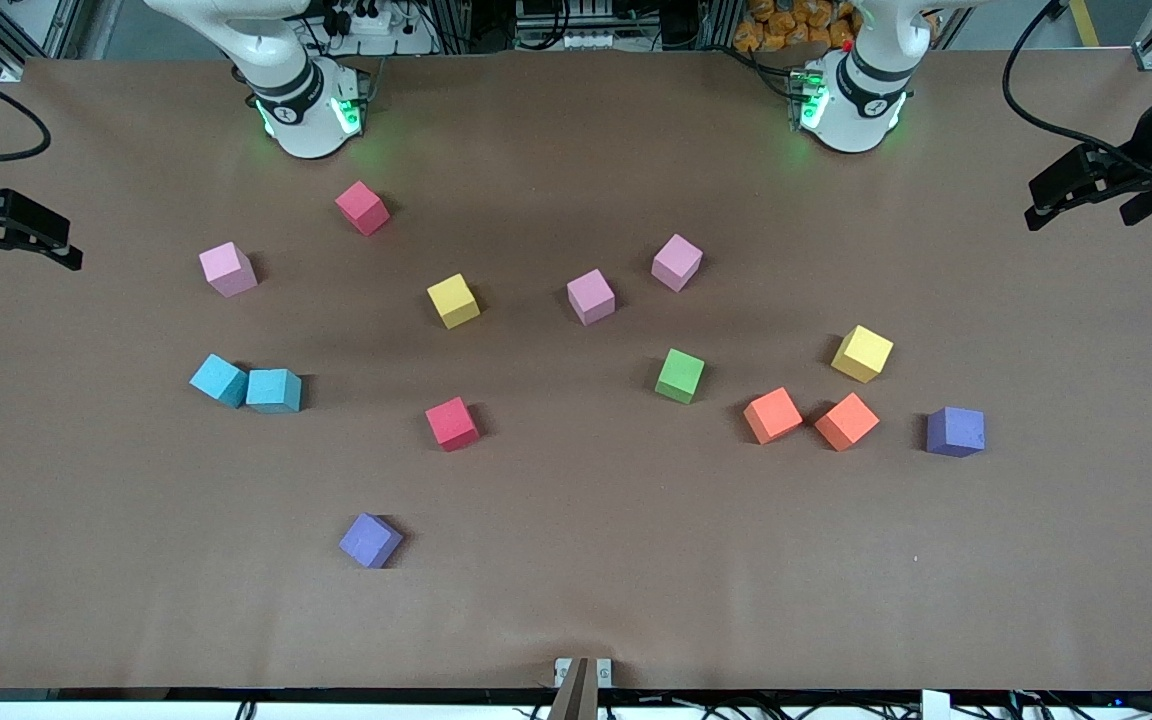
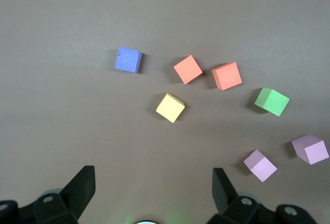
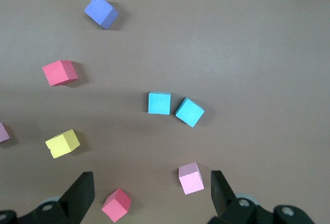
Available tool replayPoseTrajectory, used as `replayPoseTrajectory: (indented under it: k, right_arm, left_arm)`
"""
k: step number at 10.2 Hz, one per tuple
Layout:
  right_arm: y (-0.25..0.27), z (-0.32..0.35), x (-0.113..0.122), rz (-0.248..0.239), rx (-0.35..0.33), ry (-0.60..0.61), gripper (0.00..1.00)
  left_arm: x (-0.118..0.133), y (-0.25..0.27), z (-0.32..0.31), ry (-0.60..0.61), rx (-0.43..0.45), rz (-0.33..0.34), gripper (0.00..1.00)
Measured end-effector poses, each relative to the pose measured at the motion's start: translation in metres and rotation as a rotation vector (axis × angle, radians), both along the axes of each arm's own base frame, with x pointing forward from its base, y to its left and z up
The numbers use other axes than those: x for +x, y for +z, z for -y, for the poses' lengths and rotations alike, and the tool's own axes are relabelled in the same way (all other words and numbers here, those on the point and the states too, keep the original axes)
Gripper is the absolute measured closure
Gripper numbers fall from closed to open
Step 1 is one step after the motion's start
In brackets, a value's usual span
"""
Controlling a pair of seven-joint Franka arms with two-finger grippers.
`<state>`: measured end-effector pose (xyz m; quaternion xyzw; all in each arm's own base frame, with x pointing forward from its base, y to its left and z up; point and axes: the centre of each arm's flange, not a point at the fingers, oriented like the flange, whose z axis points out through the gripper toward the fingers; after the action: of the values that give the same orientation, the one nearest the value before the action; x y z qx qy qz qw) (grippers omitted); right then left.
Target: Form number 2 with 11 blocks
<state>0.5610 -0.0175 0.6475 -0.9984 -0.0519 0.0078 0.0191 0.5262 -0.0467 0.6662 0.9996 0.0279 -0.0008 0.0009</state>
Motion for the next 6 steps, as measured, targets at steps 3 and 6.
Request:
replayPoseTrajectory:
  k: [3, 6]
  right_arm:
    - [0.0, 0.0, 0.0, 0.0, 0.0, 0.0, 0.0]
    - [0.0, 0.0, 0.0, 0.001, 0.0, 0.0, 0.0]
  left_arm:
    - [0.0, 0.0, -0.003, 0.005, 0.0, 0.0, 0.0]
    - [0.001, -0.02, 0.005, -0.009, 0.004, -0.044, 0.0]
